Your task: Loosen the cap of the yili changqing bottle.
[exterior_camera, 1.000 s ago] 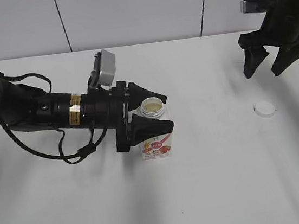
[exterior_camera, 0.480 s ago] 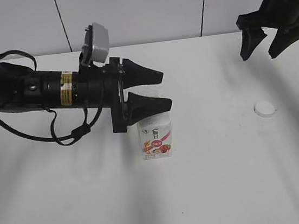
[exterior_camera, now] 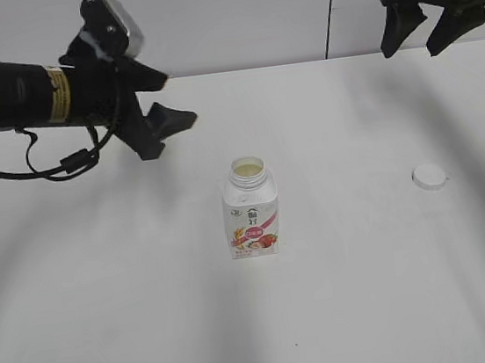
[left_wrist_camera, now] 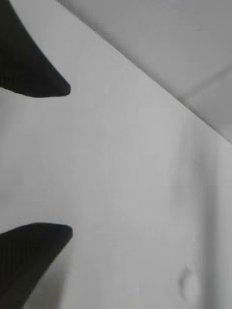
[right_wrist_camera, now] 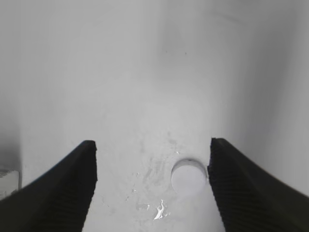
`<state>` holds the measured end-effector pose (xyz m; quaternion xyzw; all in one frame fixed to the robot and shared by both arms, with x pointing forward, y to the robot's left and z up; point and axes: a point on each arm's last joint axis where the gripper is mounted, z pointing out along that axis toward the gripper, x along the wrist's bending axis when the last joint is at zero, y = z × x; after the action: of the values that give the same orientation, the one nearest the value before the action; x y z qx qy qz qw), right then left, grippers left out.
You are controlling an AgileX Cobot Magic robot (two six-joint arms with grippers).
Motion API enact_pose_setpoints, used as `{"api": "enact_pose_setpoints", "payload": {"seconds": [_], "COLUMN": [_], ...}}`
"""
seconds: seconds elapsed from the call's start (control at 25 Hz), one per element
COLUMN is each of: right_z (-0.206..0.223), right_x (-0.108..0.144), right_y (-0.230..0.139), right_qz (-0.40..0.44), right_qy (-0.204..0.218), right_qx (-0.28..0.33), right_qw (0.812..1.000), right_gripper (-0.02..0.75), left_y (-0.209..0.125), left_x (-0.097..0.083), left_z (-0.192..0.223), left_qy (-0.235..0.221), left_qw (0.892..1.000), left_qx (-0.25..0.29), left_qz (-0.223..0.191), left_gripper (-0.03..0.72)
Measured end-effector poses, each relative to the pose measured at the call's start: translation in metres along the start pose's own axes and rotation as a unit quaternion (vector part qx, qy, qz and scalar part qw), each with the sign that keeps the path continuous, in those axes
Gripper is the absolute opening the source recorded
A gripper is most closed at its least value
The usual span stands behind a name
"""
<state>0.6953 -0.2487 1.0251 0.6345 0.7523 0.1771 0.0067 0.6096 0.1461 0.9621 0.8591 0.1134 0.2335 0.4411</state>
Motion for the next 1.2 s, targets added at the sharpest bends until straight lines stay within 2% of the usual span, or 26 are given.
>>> {"api": "enact_pose_setpoints", "payload": {"seconds": [0.08, 0.12, 0.2, 0.24, 0.36, 0.44, 0.52, 0.6, 0.72, 0.8, 0.88, 1.0, 1.08, 1.16, 1.2], "right_z": [-0.002, -0.002, -0.002, -0.002, -0.002, -0.002, -0.002, -0.002, -0.002, -0.002, -0.002, -0.003, -0.004, -0.013, -0.02], "right_x": [0.001, 0.002, 0.003, 0.004, 0.005, 0.005, 0.005, 0.005, 0.005, 0.005, 0.005, 0.005, 0.006, 0.006, 0.008], "right_y": [0.002, 0.002, 0.002, 0.002, 0.002, 0.002, 0.002, 0.002, 0.002, 0.002, 0.002, 0.002, 0.002, 0.002, 0.002], "right_qz": [0.001, 0.002, 0.005, 0.005, 0.007, 0.008, 0.008, 0.008, 0.008, 0.008, 0.008, 0.008, 0.007, 0.003, -0.001], "right_qy": [0.004, 0.008, 0.015, 0.017, 0.022, 0.023, 0.024, 0.025, 0.025, 0.025, 0.025, 0.025, 0.025, 0.017, 0.013], "right_qx": [-0.005, -0.006, -0.007, -0.007, -0.007, -0.007, -0.007, -0.007, -0.007, -0.007, -0.007, -0.008, -0.01, -0.017, -0.024], "right_qw": [1.0, 1.0, 1.0, 1.0, 1.0, 1.0, 1.0, 1.0, 1.0, 1.0, 1.0, 1.0, 1.0, 1.0, 1.0], "right_gripper": [0.566, 0.566, 0.566, 0.566, 0.566, 0.566, 0.566, 0.566, 0.566, 0.566, 0.566, 0.566, 0.566, 0.566, 0.566], "left_y": [-0.012, -0.02, -0.036, -0.041, -0.056, -0.061, -0.065, -0.067, -0.064, -0.057, -0.044, -0.026, -0.018, -0.012, -0.01], "left_x": [0.016, 0.024, 0.038, 0.042, 0.053, 0.054, 0.051, 0.048, 0.044, 0.041, 0.039, 0.035, 0.032, 0.029, 0.029], "left_z": [-0.007, -0.011, -0.023, -0.029, -0.05, -0.059, -0.063, -0.065, -0.066, -0.069, -0.072, -0.079, -0.084, -0.089, -0.091], "left_qy": [0.082, 0.128, 0.215, 0.243, 0.334, 0.362, 0.374, 0.377, 0.375, 0.376, 0.369, 0.357, 0.344, 0.33, 0.326], "left_qw": [0.993, 0.983, 0.95, 0.935, 0.87, 0.843, 0.826, 0.817, 0.816, 0.813, 0.816, 0.805, 0.799, 0.801, 0.797], "left_qx": [0.082, 0.133, 0.228, 0.259, 0.362, 0.395, 0.412, 0.416, 0.396, 0.367, 0.319, 0.259, 0.24, 0.244, 0.255], "left_qz": [0.003, 0.003, -0.007, -0.011, -0.032, -0.056, -0.094, -0.129, -0.192, -0.251, -0.312, -0.396, -0.43, -0.436, -0.44], "left_gripper": [0.492, 0.491, 0.483, 0.476, 0.463, 0.461, 0.46, 0.46, 0.46, 0.46, 0.458, 0.438, 0.413, 0.389, 0.38]}}
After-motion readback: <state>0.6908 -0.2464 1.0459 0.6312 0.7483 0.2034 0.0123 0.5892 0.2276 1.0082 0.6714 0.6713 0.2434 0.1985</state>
